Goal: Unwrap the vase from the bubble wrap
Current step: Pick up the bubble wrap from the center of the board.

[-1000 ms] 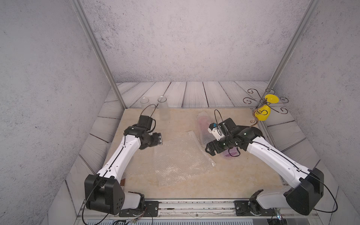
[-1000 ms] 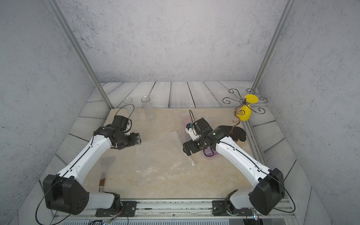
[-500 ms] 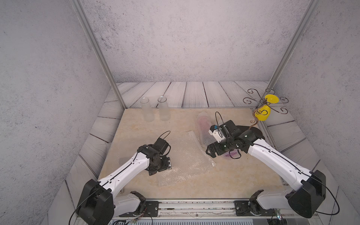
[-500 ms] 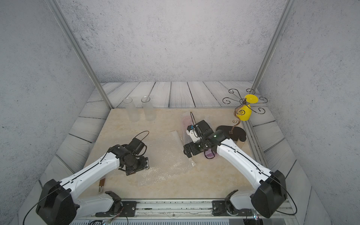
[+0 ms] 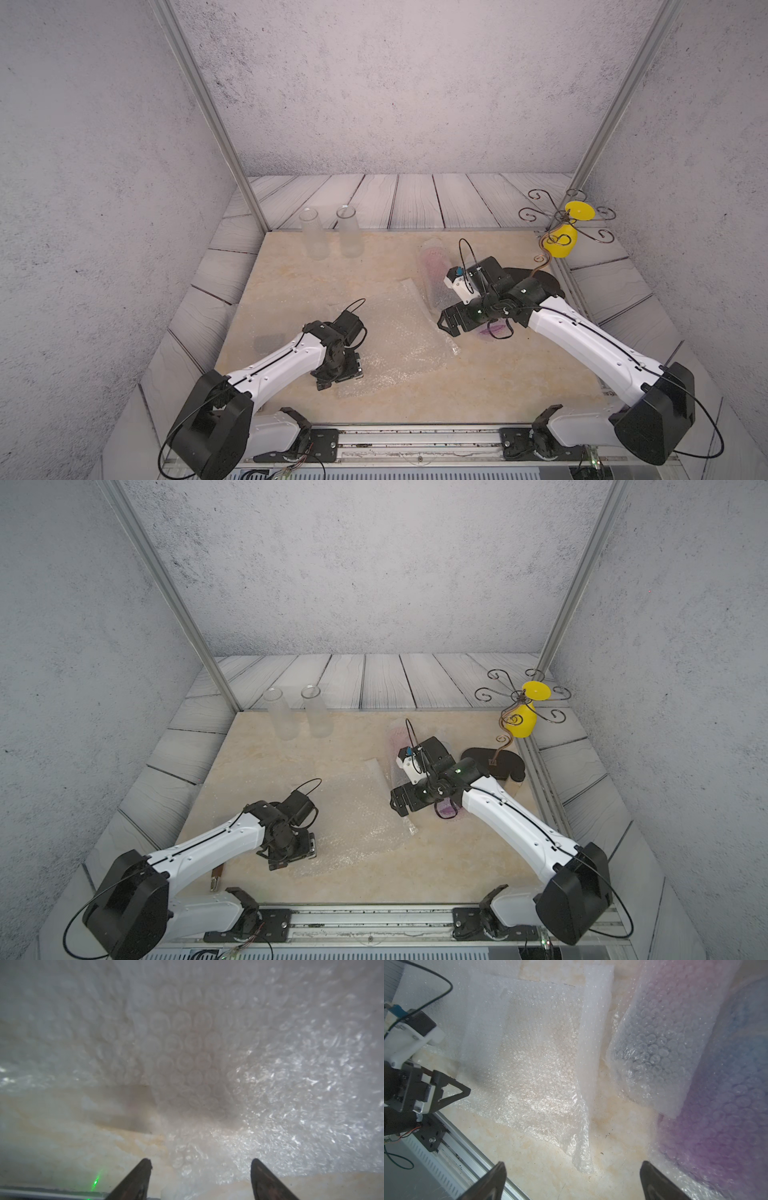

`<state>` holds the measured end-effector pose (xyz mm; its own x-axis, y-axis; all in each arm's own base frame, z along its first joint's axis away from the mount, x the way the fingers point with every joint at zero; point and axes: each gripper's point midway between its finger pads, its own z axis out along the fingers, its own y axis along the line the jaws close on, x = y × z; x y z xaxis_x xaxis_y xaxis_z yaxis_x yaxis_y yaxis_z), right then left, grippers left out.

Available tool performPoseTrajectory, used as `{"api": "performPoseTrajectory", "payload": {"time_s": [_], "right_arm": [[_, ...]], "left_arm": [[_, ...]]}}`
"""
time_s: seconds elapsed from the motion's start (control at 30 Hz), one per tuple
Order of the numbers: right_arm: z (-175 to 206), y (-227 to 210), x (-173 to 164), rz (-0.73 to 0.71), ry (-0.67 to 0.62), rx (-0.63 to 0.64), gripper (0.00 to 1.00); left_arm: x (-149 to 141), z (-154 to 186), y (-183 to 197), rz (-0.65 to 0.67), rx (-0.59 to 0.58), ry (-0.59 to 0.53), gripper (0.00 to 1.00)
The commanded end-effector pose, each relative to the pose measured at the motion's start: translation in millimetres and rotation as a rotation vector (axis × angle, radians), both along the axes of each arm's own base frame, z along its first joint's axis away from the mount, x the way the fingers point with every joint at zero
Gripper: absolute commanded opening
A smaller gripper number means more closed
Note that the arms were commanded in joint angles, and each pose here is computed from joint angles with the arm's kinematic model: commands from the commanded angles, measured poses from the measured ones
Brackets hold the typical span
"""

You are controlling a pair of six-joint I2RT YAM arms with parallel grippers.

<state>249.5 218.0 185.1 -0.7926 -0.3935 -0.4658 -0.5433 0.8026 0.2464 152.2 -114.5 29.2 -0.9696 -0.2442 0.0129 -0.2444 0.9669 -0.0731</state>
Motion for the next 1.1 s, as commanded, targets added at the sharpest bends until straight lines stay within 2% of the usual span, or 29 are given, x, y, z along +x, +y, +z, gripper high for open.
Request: {"api": "performPoseTrajectory", "payload": {"time_s": [0.0, 0.17, 0.37, 0.47, 0.5, 0.6, 0.73, 0.93, 1.07], "right_arm": [[-2.6, -0.2, -1.5, 0.0, 0.014, 0.002, 0.99], [-2.0, -1.7, -1.7, -0.002, 0.009, -0.003, 0.99], [-3.4, 0.5, -1.2, 0.0, 0.019, -0.001, 0.99], [-3.0, 0.9, -0.6, 0.0, 0.019, 0.001, 0.99], [-2.2, 0.5, -0.8, 0.0, 0.015, 0.001, 0.99], [-0.5, -1.9, -1.3, 0.005, -0.007, 0.0, 0.99], [2.5, -4.0, 1.1, 0.009, -0.016, -0.022, 0.99], [21.7, 4.9, 17.4, -0.001, -0.058, -0.003, 0.99], [29.4, 10.1, 23.6, 0.001, -0.069, 0.007, 0.99]], "left_arm": [[-0.2, -13.2, -4.7, 0.002, -0.014, 0.012, 0.74], [-1.5, -21.9, -8.5, 0.013, -0.036, 0.021, 0.62], [-4.3, -21.7, -6.7, 0.033, -0.047, 0.008, 0.34], [-5.1, -13.3, -2.6, 0.037, -0.043, -0.015, 0.04], [-4.1, -8.7, -2.3, 0.035, -0.046, -0.028, 0.0], [1.6, 9.7, -2.8, 0.005, -0.048, -0.062, 0.0], [11.8, 45.5, 7.8, -0.032, 0.022, -0.114, 0.0], [28.7, 95.1, 28.8, -0.029, 0.062, -0.295, 0.0], [38.2, 121.2, 48.9, -0.012, 0.056, -0.35, 0.0]]}}
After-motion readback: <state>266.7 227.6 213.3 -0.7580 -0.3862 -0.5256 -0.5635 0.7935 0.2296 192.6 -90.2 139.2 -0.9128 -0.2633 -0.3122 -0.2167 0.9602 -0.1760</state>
